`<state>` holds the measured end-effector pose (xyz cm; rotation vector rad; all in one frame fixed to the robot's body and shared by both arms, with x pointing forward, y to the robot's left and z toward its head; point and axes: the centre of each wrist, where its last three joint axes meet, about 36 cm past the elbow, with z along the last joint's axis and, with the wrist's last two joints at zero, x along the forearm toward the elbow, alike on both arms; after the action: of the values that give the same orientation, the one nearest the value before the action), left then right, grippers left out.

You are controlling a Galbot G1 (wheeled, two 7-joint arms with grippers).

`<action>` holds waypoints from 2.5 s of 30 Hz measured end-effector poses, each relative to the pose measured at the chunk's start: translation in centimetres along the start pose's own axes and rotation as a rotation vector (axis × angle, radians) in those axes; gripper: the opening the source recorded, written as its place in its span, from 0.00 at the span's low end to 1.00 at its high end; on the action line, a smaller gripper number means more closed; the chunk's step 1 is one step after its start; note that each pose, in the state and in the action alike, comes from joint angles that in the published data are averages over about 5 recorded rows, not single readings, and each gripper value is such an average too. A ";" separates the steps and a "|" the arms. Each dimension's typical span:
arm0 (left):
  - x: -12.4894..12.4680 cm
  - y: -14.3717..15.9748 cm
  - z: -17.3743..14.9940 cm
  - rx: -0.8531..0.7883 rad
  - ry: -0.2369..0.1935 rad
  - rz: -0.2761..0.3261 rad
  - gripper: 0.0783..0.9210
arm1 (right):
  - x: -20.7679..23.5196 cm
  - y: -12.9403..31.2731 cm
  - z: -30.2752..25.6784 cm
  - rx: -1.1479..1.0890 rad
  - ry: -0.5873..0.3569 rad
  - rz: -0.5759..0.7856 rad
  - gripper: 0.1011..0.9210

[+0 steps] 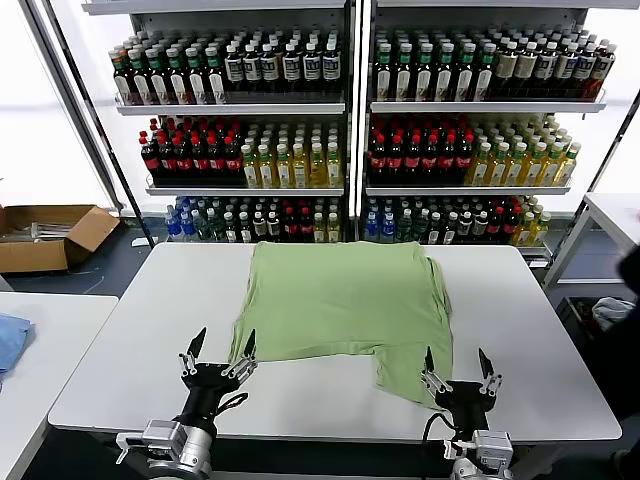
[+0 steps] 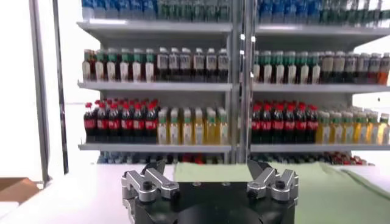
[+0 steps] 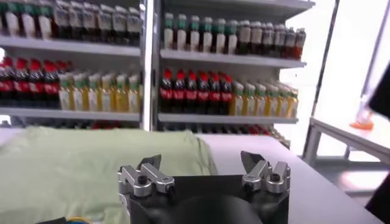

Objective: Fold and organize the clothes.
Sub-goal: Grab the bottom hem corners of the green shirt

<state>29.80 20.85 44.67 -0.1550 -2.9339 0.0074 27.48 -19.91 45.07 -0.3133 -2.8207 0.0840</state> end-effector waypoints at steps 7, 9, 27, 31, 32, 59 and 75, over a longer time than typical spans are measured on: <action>-1.2 0.5 0.4 -0.021 0.089 0.010 0.88 | -0.6 0.4 0.1 -0.022 0.064 0.023 0.88; -1.6 0.8 0.6 -0.030 0.112 0.010 0.88 | -0.8 0.7 0.1 -0.028 0.082 0.028 0.88; -5.2 2.8 2.8 -0.091 0.227 -0.005 0.88 | -1.9 4.9 1.7 -0.062 0.207 0.025 0.88; -5.9 3.0 3.2 -0.093 0.238 -0.010 0.88 | -2.1 5.2 2.1 -0.062 0.224 0.028 0.88; -6.0 3.1 3.3 -0.094 0.240 -0.011 0.88 | -2.2 5.2 2.2 -0.062 0.227 0.029 0.88; -8.4 3.8 4.7 -0.095 0.274 -0.013 0.88 | -2.6 5.6 3.4 -0.060 0.269 0.017 0.85; -8.1 3.2 5.7 -0.085 0.311 0.009 0.40 | -2.3 4.9 4.3 -0.068 0.285 0.011 0.31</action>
<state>36.85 23.21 37.44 -0.1653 -2.6240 -0.1291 29.32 -15.73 39.88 -0.3280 -2.5428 -0.0503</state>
